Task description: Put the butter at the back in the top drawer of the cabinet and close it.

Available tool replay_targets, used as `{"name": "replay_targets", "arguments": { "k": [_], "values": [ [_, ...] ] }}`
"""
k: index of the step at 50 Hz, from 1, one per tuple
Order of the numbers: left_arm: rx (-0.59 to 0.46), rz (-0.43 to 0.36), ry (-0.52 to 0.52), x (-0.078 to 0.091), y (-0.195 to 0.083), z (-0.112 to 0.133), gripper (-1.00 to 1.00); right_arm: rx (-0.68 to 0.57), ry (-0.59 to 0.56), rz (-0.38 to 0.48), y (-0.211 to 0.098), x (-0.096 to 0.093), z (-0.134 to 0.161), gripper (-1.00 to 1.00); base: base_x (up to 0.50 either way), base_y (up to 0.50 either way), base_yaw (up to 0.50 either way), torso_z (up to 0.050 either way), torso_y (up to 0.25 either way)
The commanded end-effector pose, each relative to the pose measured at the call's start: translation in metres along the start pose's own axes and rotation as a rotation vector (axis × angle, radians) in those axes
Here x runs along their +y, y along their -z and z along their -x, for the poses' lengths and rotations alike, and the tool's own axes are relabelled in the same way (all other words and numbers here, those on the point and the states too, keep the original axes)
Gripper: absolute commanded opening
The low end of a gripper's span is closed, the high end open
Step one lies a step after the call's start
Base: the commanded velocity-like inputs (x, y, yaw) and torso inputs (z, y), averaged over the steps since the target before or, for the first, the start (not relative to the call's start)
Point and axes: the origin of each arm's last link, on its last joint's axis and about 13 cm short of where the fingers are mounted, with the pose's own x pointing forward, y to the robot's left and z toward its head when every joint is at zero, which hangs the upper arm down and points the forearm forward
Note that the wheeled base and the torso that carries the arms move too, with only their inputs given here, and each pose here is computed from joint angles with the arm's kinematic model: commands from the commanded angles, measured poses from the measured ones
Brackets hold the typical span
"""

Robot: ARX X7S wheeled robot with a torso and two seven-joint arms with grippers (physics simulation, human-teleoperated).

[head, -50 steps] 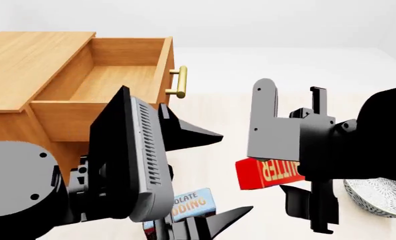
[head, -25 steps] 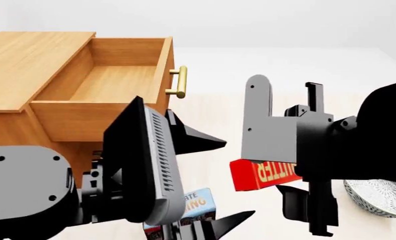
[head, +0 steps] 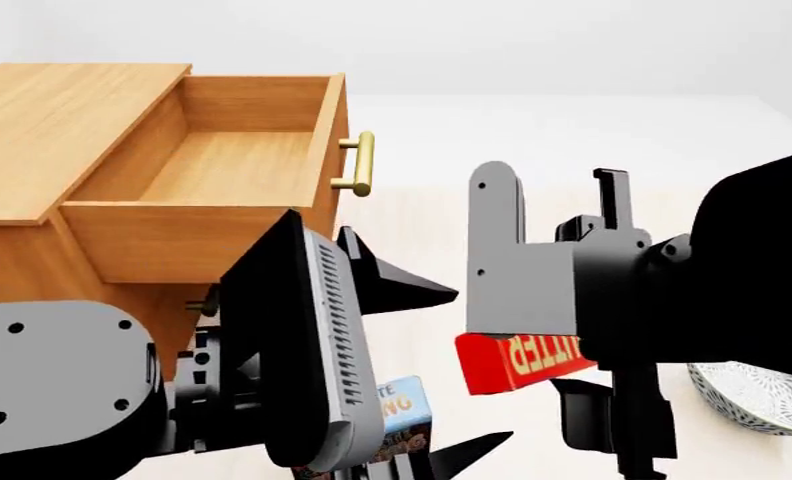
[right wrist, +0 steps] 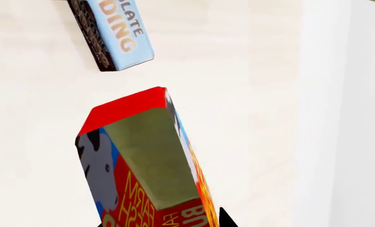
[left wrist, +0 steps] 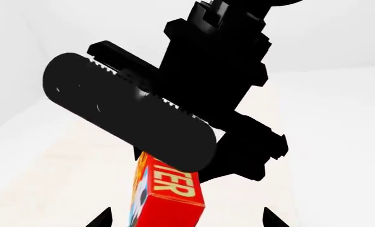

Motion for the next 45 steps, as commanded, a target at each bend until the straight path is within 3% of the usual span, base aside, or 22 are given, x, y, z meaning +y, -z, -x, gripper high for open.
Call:
{"name": "replay_targets", "arguments": {
  "k": [1, 45],
  "values": [
    [0.01, -0.009, -0.001, 0.0, 0.003, -0.001, 1.0, 0.011, 0.076, 0.02, -0.006, -0.006, 0.01, -1.0, 0.0, 0.0, 0.0, 0.0, 0.0],
    [0.01, -0.006, 0.017, 0.002, 0.01, -0.007, 1.0, -0.032, 0.096, 0.05, -0.016, -0.002, 0.025, -1.0, 0.0, 0.0, 0.0, 0.0, 0.0]
  ]
}}
